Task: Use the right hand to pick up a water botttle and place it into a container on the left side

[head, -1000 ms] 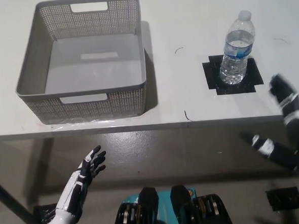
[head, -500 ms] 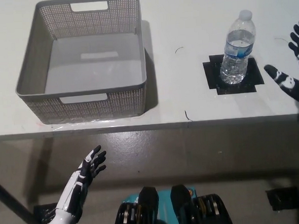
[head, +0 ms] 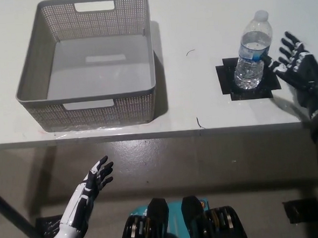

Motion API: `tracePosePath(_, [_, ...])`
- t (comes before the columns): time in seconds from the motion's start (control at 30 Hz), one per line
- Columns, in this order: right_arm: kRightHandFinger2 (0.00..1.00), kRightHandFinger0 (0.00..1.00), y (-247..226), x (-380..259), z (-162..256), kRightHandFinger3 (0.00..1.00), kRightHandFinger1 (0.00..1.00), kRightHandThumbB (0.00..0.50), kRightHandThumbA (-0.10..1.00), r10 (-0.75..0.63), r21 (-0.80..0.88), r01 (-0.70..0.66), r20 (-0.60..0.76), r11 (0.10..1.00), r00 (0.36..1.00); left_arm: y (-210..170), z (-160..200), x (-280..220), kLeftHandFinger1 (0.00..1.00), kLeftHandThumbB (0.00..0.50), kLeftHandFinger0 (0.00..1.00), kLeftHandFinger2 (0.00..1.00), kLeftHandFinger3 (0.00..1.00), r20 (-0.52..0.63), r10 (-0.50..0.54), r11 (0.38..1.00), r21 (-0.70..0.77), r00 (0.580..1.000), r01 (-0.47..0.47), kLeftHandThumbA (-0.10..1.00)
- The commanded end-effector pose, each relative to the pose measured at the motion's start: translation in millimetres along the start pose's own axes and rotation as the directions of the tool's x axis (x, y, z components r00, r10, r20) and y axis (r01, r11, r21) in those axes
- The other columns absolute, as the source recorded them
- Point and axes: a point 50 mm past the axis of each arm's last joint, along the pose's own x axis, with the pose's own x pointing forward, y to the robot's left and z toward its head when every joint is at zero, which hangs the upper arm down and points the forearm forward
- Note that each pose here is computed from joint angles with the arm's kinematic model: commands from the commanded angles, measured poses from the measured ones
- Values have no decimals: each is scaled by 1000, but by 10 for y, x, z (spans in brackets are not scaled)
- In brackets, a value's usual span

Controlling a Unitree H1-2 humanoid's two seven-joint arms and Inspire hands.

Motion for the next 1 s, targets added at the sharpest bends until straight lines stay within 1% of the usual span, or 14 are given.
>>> tracePosePath(0.0, [1000,1000,195,275,291,1000,1000,455,1000,110,6,-111,94,994,989,4,81,24,1000,179,1000,1000,1000,54,-5,1000,2,999,5,1000])
tracePosePath(0.1, [1000,1000,287,340,276,1000,1000,456,1000,125,15,-127,75,992,989,14,90,31,1000,175,1000,1000,1000,58,-7,1000,12,998,6,1000])
tracePosePath(0.23, [1000,1000,424,451,267,1000,1000,500,984,201,-85,-196,58,977,978,27,91,36,1000,182,1000,1000,1000,56,-5,1000,3,998,5,1000])
tracePosePath(0.3, [1000,1000,498,519,281,1000,1000,500,853,213,-75,-210,33,975,977,27,90,39,1000,185,1000,1000,1000,59,-1,1000,2,998,1,1000])
tracePosePath(0.43, [1000,1000,680,708,396,1000,1000,500,735,230,-100,-228,10,969,973,20,99,37,1000,177,1000,1000,1000,60,-5,1000,-2,998,5,1000])
tracePosePath(0.53, [1000,1000,836,878,597,1000,1000,500,698,195,-312,-184,3,932,981,-3,108,59,1000,182,1000,1000,1000,63,-7,1000,-4,998,7,1000])
tracePosePath(0.6, [1000,997,979,994,732,1000,1000,500,439,41,-284,-38,4,958,999,-20,101,70,1000,183,1000,1000,1000,63,-10,1000,-7,998,11,1000])
tracePosePath(0.63, [638,287,1035,1032,795,901,404,482,276,-67,-236,68,9,969,998,-22,103,72,1000,183,1000,1000,1000,64,-12,1000,-7,998,12,1000])
tracePosePath(0.67, [396,64,1052,1053,842,557,209,411,156,-109,-234,111,21,966,994,-19,105,85,1000,176,1000,1000,1000,67,-13,1000,-8,998,13,1000])
tracePosePath(0.7, [283,9,1070,1062,871,302,72,240,-47,-131,-237,136,38,962,991,-16,110,84,1000,177,1000,1000,1000,65,-11,1000,-14,998,12,1000])
tracePosePath(0.73, [346,2,1085,1069,898,261,76,254,-89,-145,-239,154,56,959,988,-16,120,84,1000,177,1000,1000,1000,64,-9,1000,-22,998,11,1000])
tracePosePath(0.77, [513,0,1127,1089,968,398,122,151,-100,-163,-245,178,80,953,983,-7,145,95,1000,171,1000,1000,1000,67,-13,1000,-14,998,14,1000])
tracePosePath(0.83, [603,0,1157,1104,1025,586,186,125,-100,-184,-245,202,98,948,978,13,165,123,1000,177,1000,1000,1000,70,-19,1000,-8,997,20,1000])
tracePosePath(0.97, [570,0,1219,1109,1090,571,175,142,-100,-198,-239,228,142,944,970,23,163,131,1000,170,1000,1000,1000,80,-26,1000,10,996,25,1000])
